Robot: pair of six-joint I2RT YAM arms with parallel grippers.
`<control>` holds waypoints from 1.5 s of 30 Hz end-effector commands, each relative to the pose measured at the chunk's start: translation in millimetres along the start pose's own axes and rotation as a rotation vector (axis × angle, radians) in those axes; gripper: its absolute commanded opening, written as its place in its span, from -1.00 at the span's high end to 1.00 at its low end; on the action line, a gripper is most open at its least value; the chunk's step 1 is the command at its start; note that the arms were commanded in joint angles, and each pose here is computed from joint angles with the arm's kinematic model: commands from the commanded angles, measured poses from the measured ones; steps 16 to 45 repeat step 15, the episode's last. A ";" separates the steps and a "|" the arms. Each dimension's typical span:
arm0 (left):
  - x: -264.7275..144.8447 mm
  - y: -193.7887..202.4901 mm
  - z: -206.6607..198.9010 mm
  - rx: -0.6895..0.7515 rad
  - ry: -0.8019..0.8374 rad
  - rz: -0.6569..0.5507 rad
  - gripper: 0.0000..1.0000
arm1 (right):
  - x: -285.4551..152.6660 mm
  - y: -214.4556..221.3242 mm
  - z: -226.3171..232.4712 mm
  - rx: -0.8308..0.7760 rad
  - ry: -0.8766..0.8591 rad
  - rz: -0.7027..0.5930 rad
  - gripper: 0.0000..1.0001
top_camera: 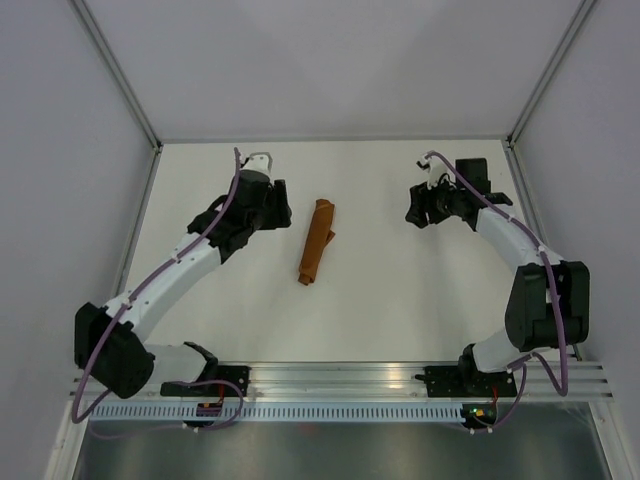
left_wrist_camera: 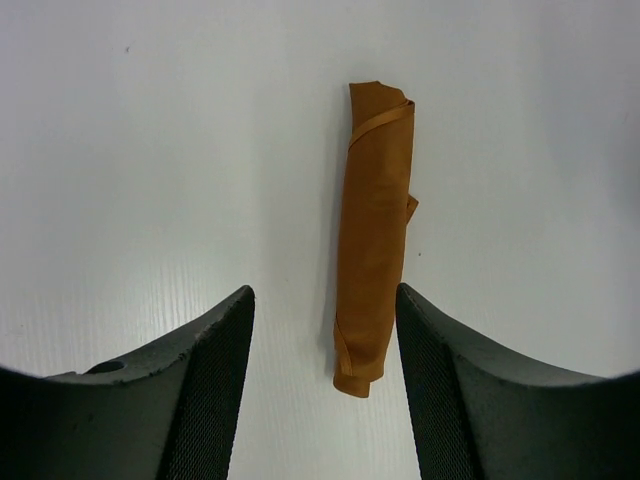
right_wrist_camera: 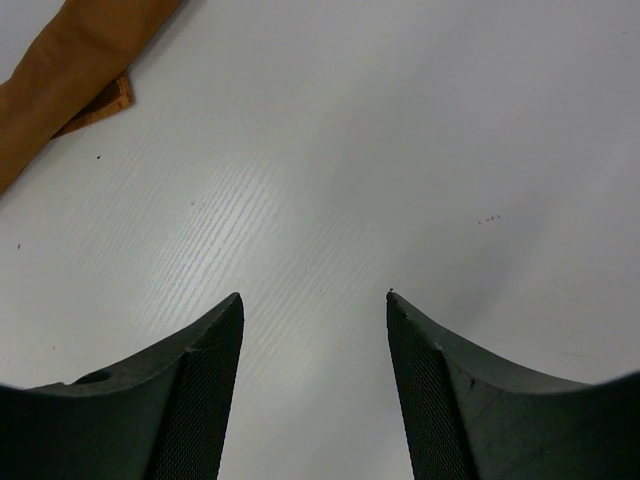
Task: Fold the napkin, place the utensils inside, and roll it up
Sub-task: Reset both arms
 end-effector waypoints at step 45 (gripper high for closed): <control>-87.0 9.3 14.6 -0.019 0.215 -0.264 -0.36 | -102.9 -44.1 -9.3 0.067 0.238 -0.228 -0.47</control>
Point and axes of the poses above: each gripper's point midway between its finger pads, its own x axis out along the fingers, its own z axis along the line the jaws close on, y = z × x, the point moved 4 cm from there along -x, back along the fingers, and after that the axes turned 10 degrees about x, right-handed, at the moved point
